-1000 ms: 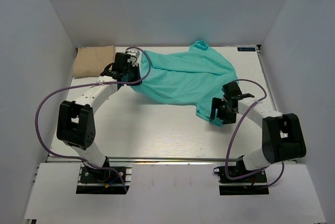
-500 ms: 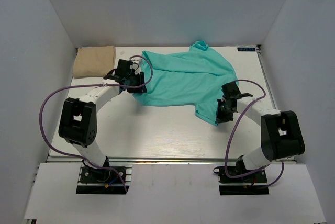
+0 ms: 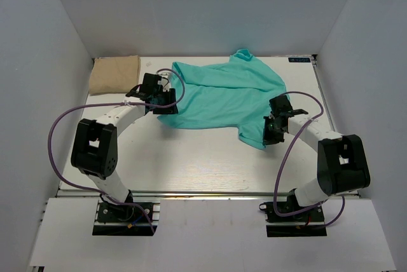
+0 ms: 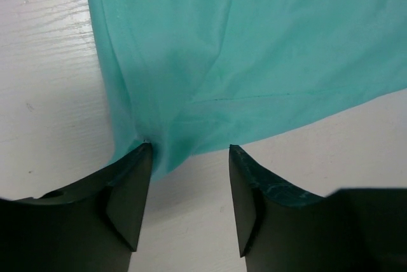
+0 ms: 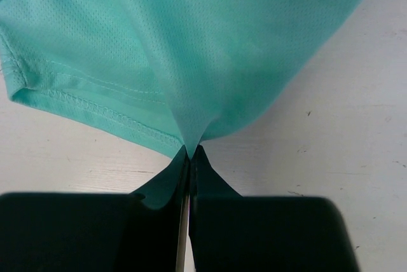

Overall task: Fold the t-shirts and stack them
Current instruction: Flatten out the tshirt

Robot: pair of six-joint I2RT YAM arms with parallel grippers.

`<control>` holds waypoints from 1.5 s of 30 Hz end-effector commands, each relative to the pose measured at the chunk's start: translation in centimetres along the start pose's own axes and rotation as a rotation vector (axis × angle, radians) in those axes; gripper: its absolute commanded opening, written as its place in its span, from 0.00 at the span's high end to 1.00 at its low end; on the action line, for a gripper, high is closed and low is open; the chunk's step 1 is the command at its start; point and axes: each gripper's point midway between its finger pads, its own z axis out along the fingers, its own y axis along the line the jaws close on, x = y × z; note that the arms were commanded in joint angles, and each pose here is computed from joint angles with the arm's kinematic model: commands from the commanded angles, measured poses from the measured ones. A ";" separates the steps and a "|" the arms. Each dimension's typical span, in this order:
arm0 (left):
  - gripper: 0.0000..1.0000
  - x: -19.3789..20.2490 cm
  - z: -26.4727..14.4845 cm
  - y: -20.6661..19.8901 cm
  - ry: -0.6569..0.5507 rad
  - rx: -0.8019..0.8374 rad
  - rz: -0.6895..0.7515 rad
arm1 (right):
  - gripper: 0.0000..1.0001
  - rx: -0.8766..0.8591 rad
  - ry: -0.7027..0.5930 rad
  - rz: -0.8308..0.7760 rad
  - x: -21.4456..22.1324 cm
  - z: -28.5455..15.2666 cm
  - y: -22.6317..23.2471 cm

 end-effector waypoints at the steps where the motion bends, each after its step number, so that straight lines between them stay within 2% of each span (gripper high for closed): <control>1: 0.38 -1.2 -1.3 -1.6 -0.061 0.071 0.035 | 1.00 0.027 -0.022 -0.015 -1.1 -0.4 -0.2; 3: 0.38 -1.1 -0.9 -1.7 -0.056 0.081 0.035 | 1.00 0.027 -0.019 -0.012 -1.0 -0.3 -0.3; 6: 0.38 0.3 0.4 -0.4 0.018 0.024 0.019 | 1.00 0.028 -0.022 -0.012 -1.0 -0.3 -0.3; 12: 0.38 0.2 0.7 1.2 -0.008 -0.049 0.014 | 1.00 0.040 -0.026 -0.018 -1.0 -0.2 -0.5; 14: 0.40 0.6 1.2 1.5 0.020 -0.078 0.018 | 1.00 0.039 -0.026 -0.017 -1.1 -0.2 -0.5; 16: 0.52 1.4 2.1 2.0 0.055 -0.095 0.013 | 1.00 0.043 -0.027 -0.012 -1.2 -0.2 -0.6; 17: 0.65 1.6 2.1 2.3 0.060 -0.113 0.002 | 1.00 0.037 -0.028 -0.015 -1.1 -0.2 -0.5; 21: 0.96 1.6 2.3 3.2 0.059 -0.162 0.003 | 1.00 0.042 -0.043 -0.013 -1.3 -0.5 -0.6; 22: 1.00 1.0 2.0 3.0 0.035 -0.157 0.006 | 1.00 0.040 -0.047 -0.013 -1.5 -0.6 -0.6; 23: 1.00 1.0 2.0 3.2 0.032 -0.170 0.006 | 1.00 0.032 -0.061 -0.016 -1.7 -0.9 -0.3; 27: 1.00 -2.1 -0.4 2.5 -0.123 -0.157 0.007 | 1.00 0.012 -0.117 -0.027 -3.0 -2.2 0.1; 33: 1.00 -11.6 -9.9 -0.3 -0.548 -0.090 0.024 | 1.00 0.086 -0.358 -0.017 -9.2 -7.6 -0.3; 37: 1.00 -15.6 -14.7 -1.4 -0.701 -0.084 0.022 | 1.00 0.120 -0.591 0.062 -13.6 -13.6 -0.7; 39: 1.00 -17.6 -17.0 -2.0 -0.765 -0.084 0.041 | 1.00 0.094 -0.757 0.058 -16.3 -18.5 -0.2; 41: 1.00 -19.5 -19.2 -2.5 -0.820 -0.087 0.055 | 1.00 0.098 -0.872 0.058 -18.1 -22.4 -0.1; 45: 1.00 -21.8 -23.6 -2.9 -0.914 -0.123 0.076 | 1.00 0.177 -1.163 0.098 -21.4 -34.4 -1.2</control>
